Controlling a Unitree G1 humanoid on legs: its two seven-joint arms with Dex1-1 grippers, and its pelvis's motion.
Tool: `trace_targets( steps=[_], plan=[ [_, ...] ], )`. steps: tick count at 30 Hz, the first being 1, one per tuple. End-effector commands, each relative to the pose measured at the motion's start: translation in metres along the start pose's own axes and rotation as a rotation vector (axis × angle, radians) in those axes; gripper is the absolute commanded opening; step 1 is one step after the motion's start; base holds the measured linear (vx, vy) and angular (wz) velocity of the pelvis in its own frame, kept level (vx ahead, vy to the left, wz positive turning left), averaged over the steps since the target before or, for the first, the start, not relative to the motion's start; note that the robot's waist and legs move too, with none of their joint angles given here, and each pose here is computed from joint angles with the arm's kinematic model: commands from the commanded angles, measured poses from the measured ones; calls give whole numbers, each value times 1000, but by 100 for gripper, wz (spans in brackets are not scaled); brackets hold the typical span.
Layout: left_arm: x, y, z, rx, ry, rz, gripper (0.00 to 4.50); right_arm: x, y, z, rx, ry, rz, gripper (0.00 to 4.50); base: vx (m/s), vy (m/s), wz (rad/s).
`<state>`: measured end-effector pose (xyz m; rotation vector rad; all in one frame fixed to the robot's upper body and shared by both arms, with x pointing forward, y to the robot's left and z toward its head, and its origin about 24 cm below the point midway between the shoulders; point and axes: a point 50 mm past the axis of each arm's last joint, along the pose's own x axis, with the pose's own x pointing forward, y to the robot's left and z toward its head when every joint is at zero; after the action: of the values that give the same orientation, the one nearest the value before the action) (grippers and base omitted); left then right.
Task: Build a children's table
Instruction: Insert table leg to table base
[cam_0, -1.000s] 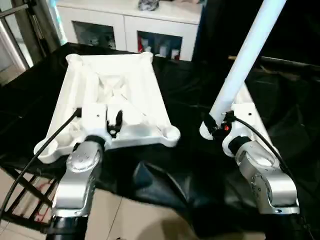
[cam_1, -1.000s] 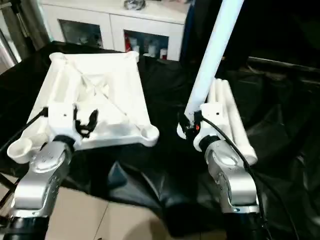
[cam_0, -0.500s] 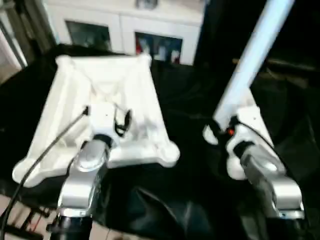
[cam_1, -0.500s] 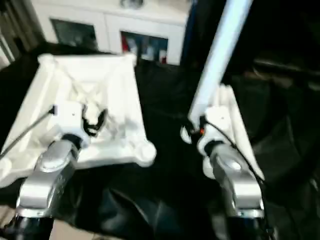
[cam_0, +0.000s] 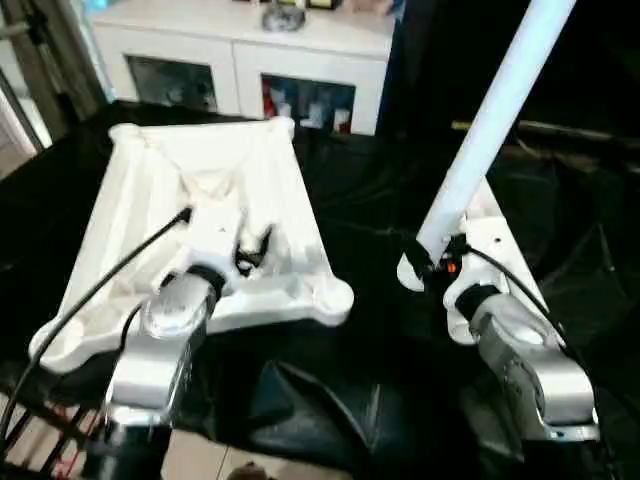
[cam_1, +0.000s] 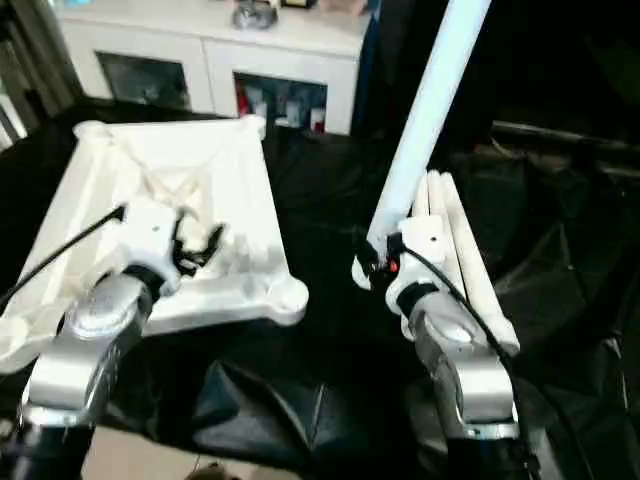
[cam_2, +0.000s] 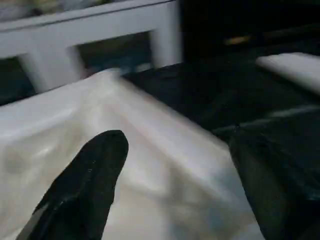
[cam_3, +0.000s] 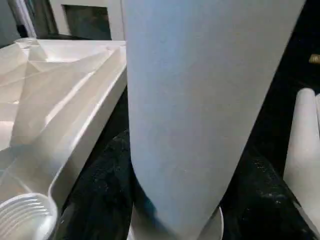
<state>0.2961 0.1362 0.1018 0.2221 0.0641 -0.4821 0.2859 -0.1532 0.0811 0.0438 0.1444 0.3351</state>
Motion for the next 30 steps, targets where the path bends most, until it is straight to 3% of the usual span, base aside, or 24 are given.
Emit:
trace_targets(
  steps=[1,4,7,9,11,14,18,19,22,25,27,29,30],
  plan=[
    [3,-18,2,55,29,-223,406,0,-6,12,-12,-46,29,191,0,0,0],
    [1,-25,2,72,57,-351,404,-2,-9,13,-19,-39,59,191,0,0,0],
    [2,-28,-7,197,163,-522,439,-6,-12,11,-70,-2,140,191,0,0,0],
    [1,-28,-11,207,192,-568,388,-7,-12,10,-80,4,151,191,0,0,0],
    [0,-27,-16,236,243,-625,402,-8,-13,10,-85,9,162,191,0,0,0],
    [-1,-21,-22,284,297,-674,347,-10,-12,10,-93,16,192,191,0,0,0],
    [0,-9,-27,313,354,-713,339,-12,-7,9,-91,27,260,191,0,0,0],
    [1,-6,-27,315,365,-712,301,-13,-6,8,-92,29,271,191,0,0,0],
    [2,-1,-28,296,385,-712,304,-13,-6,8,-96,31,275,191,0,0,0],
    [3,9,-27,274,398,-712,253,-13,-5,8,-94,32,286,191,0,0,0],
    [2,15,-26,267,398,-733,264,-15,-4,8,-86,34,305,191,0,0,0],
    [0,20,-29,244,429,-772,214,-17,-2,6,-81,44,329,191,0,0,0],
    [0,21,-30,246,439,-774,214,-17,-1,6,-82,46,331,191,0,0,0]
  ],
)
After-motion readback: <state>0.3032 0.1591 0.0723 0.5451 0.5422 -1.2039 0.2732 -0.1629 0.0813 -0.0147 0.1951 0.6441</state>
